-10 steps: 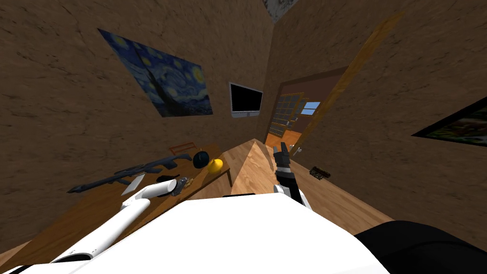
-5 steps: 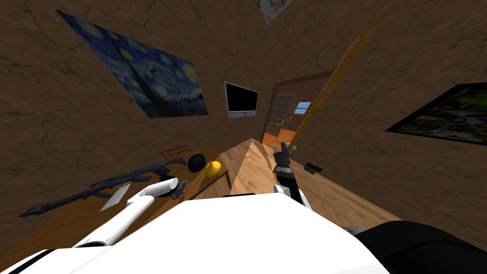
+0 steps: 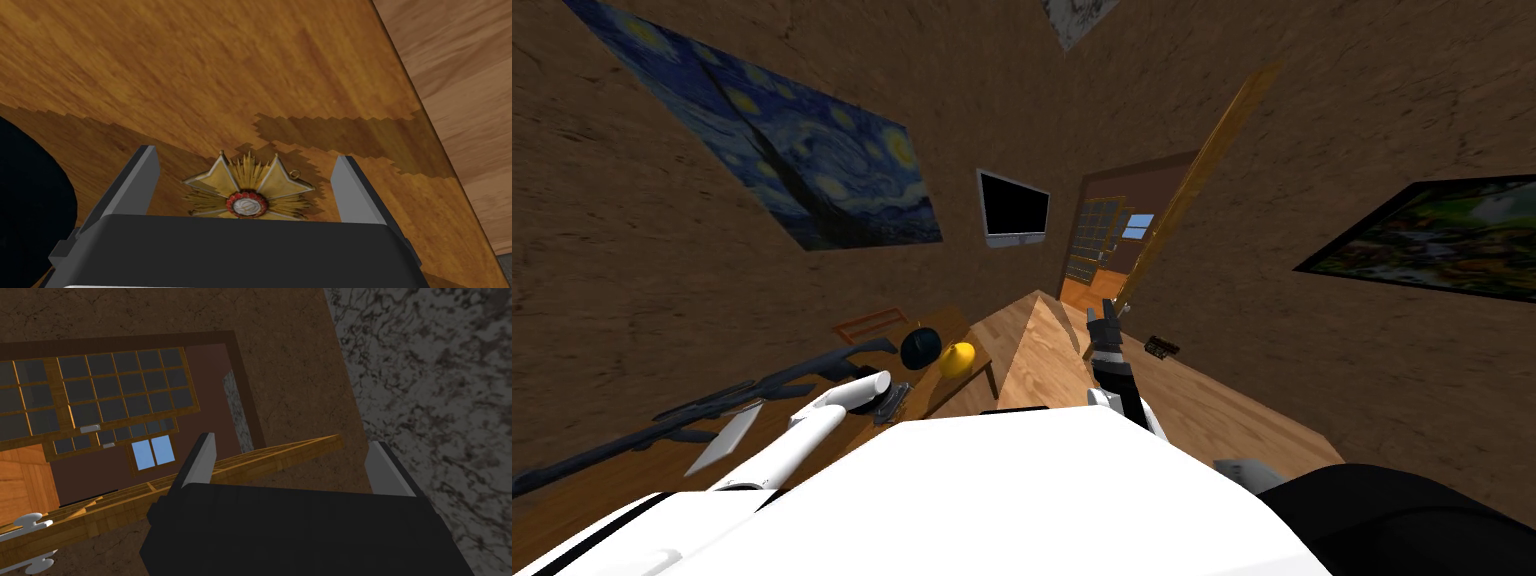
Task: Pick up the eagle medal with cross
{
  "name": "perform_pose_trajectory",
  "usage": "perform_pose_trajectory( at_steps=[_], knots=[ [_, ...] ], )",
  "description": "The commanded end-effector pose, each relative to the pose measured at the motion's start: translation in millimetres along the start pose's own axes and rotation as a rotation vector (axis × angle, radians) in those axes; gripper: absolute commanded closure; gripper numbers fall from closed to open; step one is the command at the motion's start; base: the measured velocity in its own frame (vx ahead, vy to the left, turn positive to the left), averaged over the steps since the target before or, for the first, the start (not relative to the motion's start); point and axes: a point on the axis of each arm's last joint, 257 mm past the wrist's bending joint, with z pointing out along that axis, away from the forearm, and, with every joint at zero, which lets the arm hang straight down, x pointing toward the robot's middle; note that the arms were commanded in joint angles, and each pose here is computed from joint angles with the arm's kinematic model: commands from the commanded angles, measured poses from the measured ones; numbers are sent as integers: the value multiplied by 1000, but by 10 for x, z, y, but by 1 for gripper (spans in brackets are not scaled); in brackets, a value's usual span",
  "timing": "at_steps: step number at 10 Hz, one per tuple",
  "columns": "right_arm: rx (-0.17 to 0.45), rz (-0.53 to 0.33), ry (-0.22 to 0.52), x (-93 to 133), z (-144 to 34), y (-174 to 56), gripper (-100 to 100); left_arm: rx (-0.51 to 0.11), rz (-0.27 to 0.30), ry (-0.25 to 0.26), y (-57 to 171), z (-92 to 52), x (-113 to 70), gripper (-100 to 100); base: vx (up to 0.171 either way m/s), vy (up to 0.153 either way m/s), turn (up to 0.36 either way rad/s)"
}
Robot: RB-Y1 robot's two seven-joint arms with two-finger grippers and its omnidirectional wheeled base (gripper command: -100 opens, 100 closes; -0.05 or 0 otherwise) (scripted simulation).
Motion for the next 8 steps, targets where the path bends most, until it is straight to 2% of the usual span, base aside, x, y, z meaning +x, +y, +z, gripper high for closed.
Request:
perform_pose_trajectory(
  at_steps=[1,3,4,5,6,8],
  knots=[
    [0,0,0,0,0,0,0,-42,0,27,90,26,91,-100,14,77,-113],
    [0,0,0,0,0,0,0,-73,-1,42,167,42,127,-100,8,84,-69],
    [0,0,0,0,0,0,0,-62,-2,38,137,40,116,-100,2,34,-9],
    [0,0,0,0,0,0,0,-65,-1,39,144,41,117,0,1,7,0],
    [0,0,0,0,0,0,0,-66,-7,38,203,153,220,-100,16,37,-33],
    [0,0,0,0,0,0,0,-66,-11,37,264,261,328,-100,18,67,-40]
  ],
)
